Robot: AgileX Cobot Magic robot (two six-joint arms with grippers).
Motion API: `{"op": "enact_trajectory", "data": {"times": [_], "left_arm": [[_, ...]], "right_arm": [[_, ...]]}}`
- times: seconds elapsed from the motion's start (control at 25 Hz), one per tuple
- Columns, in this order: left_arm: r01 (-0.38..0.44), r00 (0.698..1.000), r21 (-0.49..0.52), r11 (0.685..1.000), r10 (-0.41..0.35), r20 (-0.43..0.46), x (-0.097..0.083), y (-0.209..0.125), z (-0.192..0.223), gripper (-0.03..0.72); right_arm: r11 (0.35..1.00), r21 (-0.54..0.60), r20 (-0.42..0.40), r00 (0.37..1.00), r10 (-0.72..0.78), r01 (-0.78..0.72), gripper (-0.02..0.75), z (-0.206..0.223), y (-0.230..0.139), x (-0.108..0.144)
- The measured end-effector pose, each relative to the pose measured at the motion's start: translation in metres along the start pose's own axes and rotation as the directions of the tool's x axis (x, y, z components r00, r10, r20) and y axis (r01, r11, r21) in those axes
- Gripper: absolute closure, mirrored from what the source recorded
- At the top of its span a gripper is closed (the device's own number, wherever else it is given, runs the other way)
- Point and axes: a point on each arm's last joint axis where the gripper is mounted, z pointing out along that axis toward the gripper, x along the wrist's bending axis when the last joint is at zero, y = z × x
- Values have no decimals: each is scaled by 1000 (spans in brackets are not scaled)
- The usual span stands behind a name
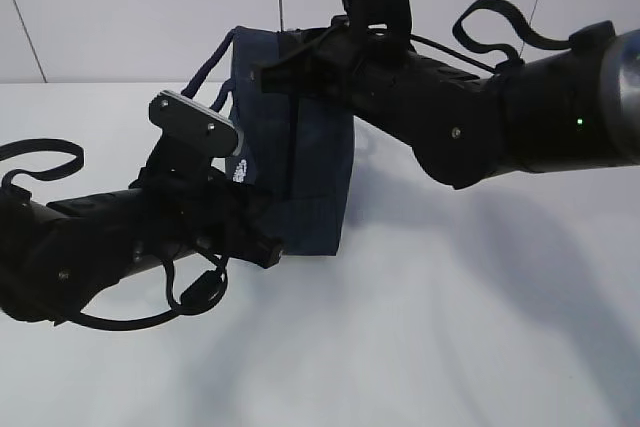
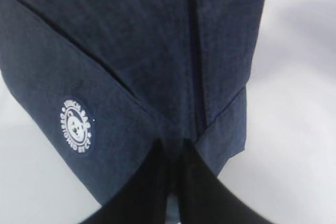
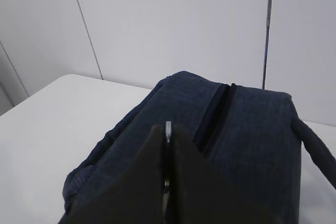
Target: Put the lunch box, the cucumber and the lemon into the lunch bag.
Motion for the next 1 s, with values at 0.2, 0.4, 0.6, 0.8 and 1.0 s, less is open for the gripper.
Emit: {"op": "enact_trajectory", "data": {"times": [0.2,0.4,0.6,0.8,1.0], "left_arm": [[-11,1000,-5,1000,11,22,-9,0,-1,696],[-13,1000,-11,1000,14,23,-9,-3,-9,696],[-15,1000,-3,1000,15,24,-8,-8,-19,697],[-13,1000,-3,1000,13,22,-7,-11,-29,697],[8,1000,5,1000,-8,22,-5,-16,-41,697]], "right_arm": [[1000,-17,16,1000,11,-11,738,2,6,-6],[999,-31,20,1000,10,-9,738,8,15,-8],[1000,-14,27,1000,11,-11,738,19,16,-12],[1000,12,32,999,16,-17,738,33,17,-16],[1000,21,45,999,21,-22,738,46,20,-25]]}}
